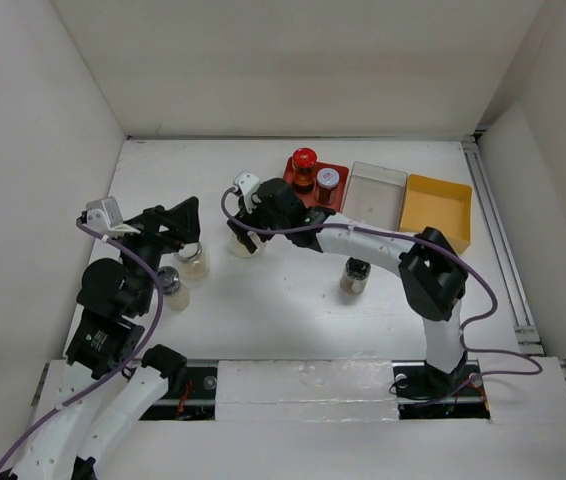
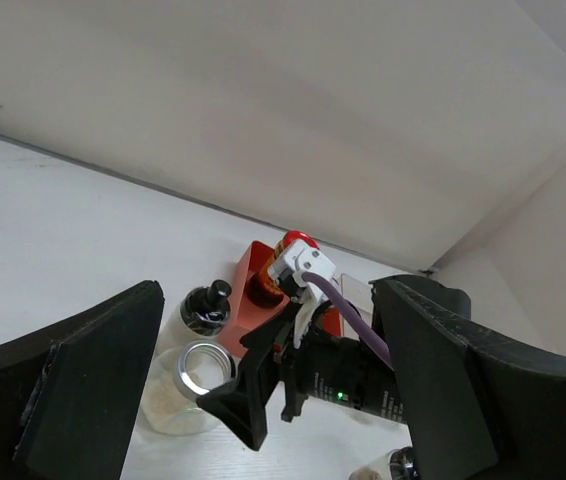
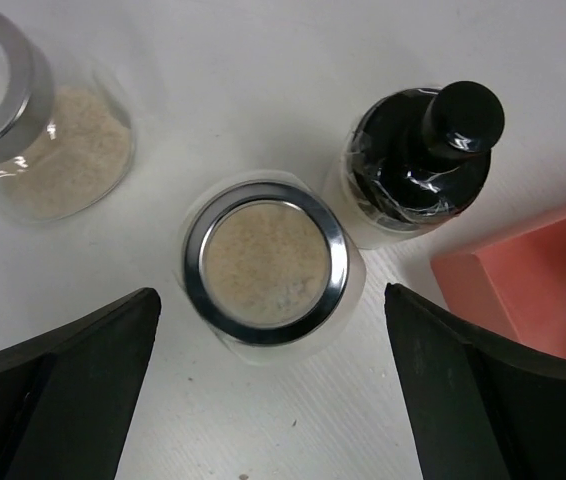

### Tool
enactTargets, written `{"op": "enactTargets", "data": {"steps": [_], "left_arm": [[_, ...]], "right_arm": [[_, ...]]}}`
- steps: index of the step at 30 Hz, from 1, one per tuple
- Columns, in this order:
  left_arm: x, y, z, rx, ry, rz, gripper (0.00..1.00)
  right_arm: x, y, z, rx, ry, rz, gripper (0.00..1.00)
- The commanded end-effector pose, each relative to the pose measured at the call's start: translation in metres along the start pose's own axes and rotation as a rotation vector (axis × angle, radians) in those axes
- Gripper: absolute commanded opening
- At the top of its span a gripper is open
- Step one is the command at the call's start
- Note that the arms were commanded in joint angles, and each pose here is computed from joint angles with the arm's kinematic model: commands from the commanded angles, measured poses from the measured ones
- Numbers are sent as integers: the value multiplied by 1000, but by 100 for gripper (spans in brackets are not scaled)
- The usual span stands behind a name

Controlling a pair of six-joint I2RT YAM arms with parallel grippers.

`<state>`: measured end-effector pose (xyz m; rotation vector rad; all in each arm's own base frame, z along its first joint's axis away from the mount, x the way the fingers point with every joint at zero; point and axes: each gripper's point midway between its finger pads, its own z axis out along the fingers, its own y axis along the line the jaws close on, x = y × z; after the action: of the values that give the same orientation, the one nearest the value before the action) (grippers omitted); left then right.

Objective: Organize the condiment bottles

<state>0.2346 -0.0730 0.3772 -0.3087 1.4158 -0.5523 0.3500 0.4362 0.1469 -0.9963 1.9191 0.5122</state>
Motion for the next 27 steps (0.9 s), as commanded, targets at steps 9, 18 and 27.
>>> {"op": "enactTargets", "data": {"steps": [9, 18, 27], "left_arm": [[2, -11, 9, 44, 16, 11, 86], [8, -14, 13, 60, 36, 14, 86], [10, -12, 13, 47, 41, 18, 86]], "right_arm": [[-17, -1, 21, -53, -32, 70, 100], [-9, -10, 32, -21, -31, 84, 88], [-26, -4, 4, -3, -105, 57, 67]]}}
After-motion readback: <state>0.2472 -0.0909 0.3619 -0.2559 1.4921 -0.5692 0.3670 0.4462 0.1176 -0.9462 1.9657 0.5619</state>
